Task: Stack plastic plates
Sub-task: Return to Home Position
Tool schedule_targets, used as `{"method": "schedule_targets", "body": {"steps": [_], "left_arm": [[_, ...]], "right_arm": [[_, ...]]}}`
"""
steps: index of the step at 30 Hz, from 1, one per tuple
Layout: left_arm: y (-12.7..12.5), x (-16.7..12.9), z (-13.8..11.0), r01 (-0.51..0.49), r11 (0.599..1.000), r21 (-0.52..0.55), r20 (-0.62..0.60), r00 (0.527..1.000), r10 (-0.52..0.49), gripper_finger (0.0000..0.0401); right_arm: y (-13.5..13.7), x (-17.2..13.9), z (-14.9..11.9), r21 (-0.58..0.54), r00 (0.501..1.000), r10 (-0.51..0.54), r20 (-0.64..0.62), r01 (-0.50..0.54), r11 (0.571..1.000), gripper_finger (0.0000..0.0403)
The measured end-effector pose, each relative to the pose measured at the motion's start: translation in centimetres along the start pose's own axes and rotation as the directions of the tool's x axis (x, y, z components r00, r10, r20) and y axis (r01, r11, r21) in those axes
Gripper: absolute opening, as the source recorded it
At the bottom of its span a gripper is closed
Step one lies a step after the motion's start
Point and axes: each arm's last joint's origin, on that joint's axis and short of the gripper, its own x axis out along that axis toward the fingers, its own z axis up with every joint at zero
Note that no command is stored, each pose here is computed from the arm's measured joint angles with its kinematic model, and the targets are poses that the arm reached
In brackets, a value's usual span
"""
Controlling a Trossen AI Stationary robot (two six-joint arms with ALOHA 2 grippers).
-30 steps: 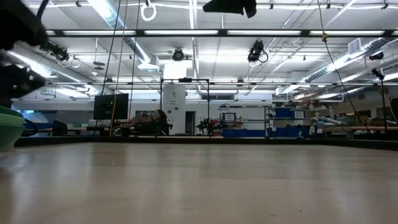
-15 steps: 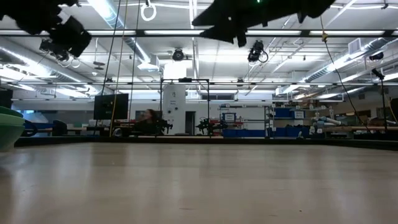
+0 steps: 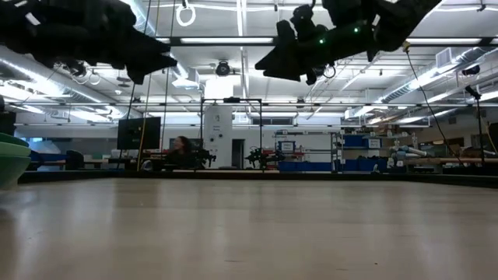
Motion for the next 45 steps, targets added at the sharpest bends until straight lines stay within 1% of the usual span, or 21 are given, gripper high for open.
{"method": "schedule_targets", "body": {"steps": [3,6,8,12,17,19,20,23,25,26,29,31,33,36,39,42,45], "left_arm": [[1.8,-0.3,0.2,-0.106,0.994,0.003,0.024,0.994,0.106,0.0187],[2.9,-0.9,0.5,-0.168,0.986,0.006,0.039,0.985,0.168,0.0162],[3.4,-1.3,0.4,-0.193,0.981,0.016,0.027,0.981,0.193,0.0144],[3.5,-2.4,0.4,-0.215,0.976,0.031,0.004,0.977,0.215,0.0108],[2.4,-3.8,1.1,-0.193,0.979,0.061,0.054,0.98,0.19,0.0045],[2.0,-4.3,1.3,-0.181,0.979,0.088,0.072,0.982,0.175,0.0017],[1.8,-4.5,1.3,-0.177,0.979,0.103,0.077,0.982,0.17,0.001],[1.4,-5.0,1.2,-0.172,0.975,0.138,0.069,0.984,0.163,0.0009],[1.2,-5.3,1.2,-0.163,0.976,0.146,0.066,0.986,0.154,0.0008],[1.0,-5.5,1.2,-0.142,0.978,0.151,0.074,0.988,0.132,0.0007],[0.3,-6.0,1.6,-0.048,0.983,0.175,0.109,0.994,0.029,0.0004],[0.0,-6.5,1.7,-0.034,0.982,0.185,0.125,0.992,0.011,0.0005],[-0.1,-6.9,1.5,-0.053,0.979,0.195,0.126,0.992,0.029,0.0005],[-0.4,-7.6,1.5,-0.07,0.977,0.202,0.142,0.989,0.041,0.0005],[-0.6,-8.0,1.5,-0.065,0.978,0.198,0.182,0.983,0.028,0.0005],[-0.6,-7.9,0.1,-0.043,0.984,0.172,0.198,0.98,0.009,0.0005],[-0.5,-7.5,-1.4,-0.023,0.99,0.136,0.234,0.972,-0.009,0.0005]], "right_arm": [[-1.4,0.0,-0.3,-0.018,0.999,0.026,0.024,-0.026,0.999,0.0184],[-2.7,-0.3,-1.6,-0.046,1.0,0.018,0.015,-0.018,0.999,0.0174],[-3.4,-0.8,-2.4,-0.063,1.0,0.022,-0.006,-0.022,0.998,0.0168],[-4.0,-2.8,-3.2,-0.053,0.998,0.059,-0.02,-0.06,0.997,0.0157],[-3.4,-6.6,-2.7,-0.05,0.99,0.137,0.032,-0.136,0.99,0.0139],[-3.3,-8.1,-2.6,-0.044,0.989,0.139,0.041,-0.137,0.99,0.0131],[-3.3,-8.8,-2.7,-0.039,0.991,0.128,0.047,-0.127,0.991,0.0127],[-3.5,-10.5,-3.8,-0.034,0.994,0.094,0.051,-0.093,0.995,0.0114],[-3.7,-11.4,-5.0,-0.032,0.994,0.098,0.047,-0.097,0.995,0.0107],[-3.8,-11.9,-5.6,-0.025,0.993,0.101,0.055,-0.1,0.995,0.0103],[-3.9,-13.3,-7.1,0.018,0.986,0.132,0.103,-0.134,0.991,0.009],[-4.0,-14.3,-7.8,0.052,0.972,0.185,0.143,-0.194,0.98,0.0081],[-3.9,-15.3,-8.1,0.083,0.952,0.237,0.191,-0.257,0.963,0.0071],[-3.8,-16.5,-8.9,0.111,0.936,0.282,0.212,-0.31,0.944,0.0053],[-3.5,-17.0,-9.0,0.138,0.934,0.308,0.181,-0.334,0.932,0.0035],[-3.4,-17.5,-8.9,0.164,0.929,0.327,0.175,-0.355,0.92,0.0019],[-3.1,-18.0,-8.7,0.15,0.914,0.358,0.193,-0.388,0.909,0.0008]]}}
